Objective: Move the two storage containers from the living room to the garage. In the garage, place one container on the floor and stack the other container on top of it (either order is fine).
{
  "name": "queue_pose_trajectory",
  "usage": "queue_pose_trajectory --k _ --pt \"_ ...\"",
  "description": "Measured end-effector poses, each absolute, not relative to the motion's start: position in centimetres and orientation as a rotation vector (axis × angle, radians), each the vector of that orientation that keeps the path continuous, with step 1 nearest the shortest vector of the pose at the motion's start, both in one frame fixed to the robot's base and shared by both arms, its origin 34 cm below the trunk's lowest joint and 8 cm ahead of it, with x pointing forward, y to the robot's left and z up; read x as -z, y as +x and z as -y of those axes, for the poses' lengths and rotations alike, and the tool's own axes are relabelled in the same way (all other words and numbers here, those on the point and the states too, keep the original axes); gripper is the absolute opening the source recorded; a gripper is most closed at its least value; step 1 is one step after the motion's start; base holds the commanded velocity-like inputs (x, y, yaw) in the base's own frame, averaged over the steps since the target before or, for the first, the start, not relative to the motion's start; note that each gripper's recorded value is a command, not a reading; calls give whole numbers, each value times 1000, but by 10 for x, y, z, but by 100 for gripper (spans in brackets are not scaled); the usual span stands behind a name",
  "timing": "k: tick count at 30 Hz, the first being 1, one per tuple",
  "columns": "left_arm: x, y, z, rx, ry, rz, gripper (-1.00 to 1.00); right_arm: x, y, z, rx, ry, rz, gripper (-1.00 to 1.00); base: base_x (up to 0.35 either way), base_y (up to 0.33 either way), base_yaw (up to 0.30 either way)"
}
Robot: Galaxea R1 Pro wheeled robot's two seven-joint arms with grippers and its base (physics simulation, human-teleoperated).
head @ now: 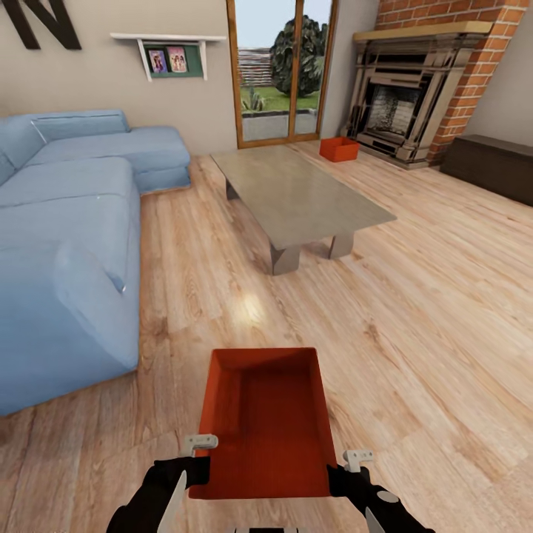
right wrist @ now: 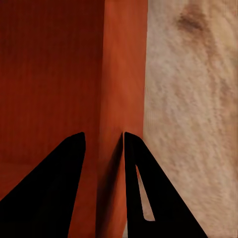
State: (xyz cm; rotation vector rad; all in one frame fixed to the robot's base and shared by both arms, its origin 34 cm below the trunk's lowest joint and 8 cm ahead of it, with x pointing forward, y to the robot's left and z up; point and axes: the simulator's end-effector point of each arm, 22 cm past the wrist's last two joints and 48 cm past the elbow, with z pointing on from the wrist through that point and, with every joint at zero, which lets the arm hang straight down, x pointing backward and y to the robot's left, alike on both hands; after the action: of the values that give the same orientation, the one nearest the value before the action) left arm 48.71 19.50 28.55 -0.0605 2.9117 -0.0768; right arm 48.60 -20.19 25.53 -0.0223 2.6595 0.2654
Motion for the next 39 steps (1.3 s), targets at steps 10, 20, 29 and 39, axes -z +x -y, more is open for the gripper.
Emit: queue_pose_trajectory --k 10,20,29,39 --pt "-313 496 -195 77 -61 -2897 -100 -283 496 202 -264 -25 -2645 -100 0 0 137" --pt "-339 505 -195 77 -61 -2883 -100 -310 505 202 -262 -27 -2631 -100 0 0 136" --pt "-364 513 -195 77 -60 -2869 -100 -334 513 202 -261 -29 -2618 -100 0 0 128" --pt "-390 521 -195 77 -59 -2854 -100 -360 522 202 -260 -31 -2603 -100 0 0 115"
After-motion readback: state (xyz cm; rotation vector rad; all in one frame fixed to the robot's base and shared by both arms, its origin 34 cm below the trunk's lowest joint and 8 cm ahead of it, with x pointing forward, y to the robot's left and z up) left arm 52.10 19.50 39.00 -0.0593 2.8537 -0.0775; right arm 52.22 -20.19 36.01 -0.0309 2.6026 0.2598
